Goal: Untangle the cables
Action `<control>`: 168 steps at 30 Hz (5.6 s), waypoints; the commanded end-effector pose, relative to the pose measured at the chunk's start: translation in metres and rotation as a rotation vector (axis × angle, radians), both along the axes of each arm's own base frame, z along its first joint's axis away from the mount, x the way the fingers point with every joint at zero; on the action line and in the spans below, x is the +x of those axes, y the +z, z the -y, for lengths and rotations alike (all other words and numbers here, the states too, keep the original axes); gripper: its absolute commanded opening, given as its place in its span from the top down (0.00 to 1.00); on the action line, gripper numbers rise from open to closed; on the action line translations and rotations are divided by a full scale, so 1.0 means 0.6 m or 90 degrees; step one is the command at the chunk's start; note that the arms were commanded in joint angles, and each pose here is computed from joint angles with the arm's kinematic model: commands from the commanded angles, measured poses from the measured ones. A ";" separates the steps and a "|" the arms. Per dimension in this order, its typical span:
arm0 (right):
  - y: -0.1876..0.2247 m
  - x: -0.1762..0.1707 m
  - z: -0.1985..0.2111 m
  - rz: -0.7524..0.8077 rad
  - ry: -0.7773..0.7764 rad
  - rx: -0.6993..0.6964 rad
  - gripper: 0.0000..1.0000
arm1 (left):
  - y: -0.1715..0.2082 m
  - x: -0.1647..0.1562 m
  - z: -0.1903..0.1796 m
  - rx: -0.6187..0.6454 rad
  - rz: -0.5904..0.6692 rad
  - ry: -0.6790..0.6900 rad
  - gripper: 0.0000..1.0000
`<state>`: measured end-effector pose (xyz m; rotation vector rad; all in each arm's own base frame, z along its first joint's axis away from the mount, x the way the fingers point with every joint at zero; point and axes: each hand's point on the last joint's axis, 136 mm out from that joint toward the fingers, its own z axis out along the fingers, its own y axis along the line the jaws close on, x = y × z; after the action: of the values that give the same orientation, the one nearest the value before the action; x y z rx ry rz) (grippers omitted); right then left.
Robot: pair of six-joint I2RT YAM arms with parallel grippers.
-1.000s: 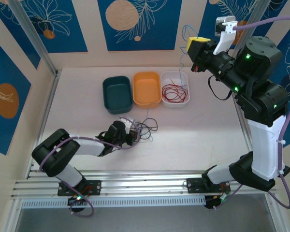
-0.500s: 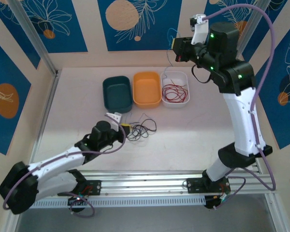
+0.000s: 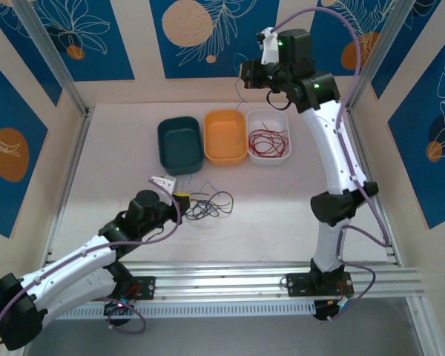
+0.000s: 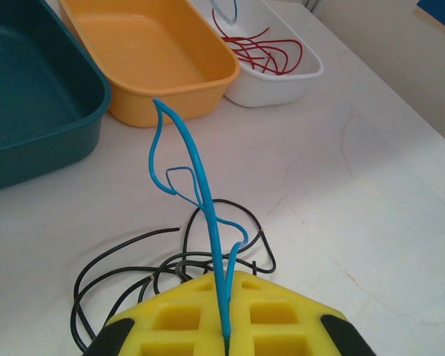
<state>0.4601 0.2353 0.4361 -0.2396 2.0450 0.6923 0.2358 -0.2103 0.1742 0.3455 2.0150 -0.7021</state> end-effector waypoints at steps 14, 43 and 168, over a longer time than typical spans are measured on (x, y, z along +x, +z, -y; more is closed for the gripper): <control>-0.239 0.073 -0.054 -0.197 0.019 -0.061 1.00 | 0.025 -0.007 0.003 -0.017 0.030 -0.022 0.98; -0.517 0.069 -0.107 -0.459 0.071 -0.064 0.68 | -0.011 -0.004 0.009 0.008 -0.013 -0.024 0.95; -0.050 -0.281 -0.067 -0.125 0.109 0.055 1.00 | -0.170 0.056 0.061 -0.043 -0.196 -0.007 0.04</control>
<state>0.2939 0.2743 0.3941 -0.2500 2.2184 0.9659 0.2629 -0.2344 0.0610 0.2074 2.3228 -0.7909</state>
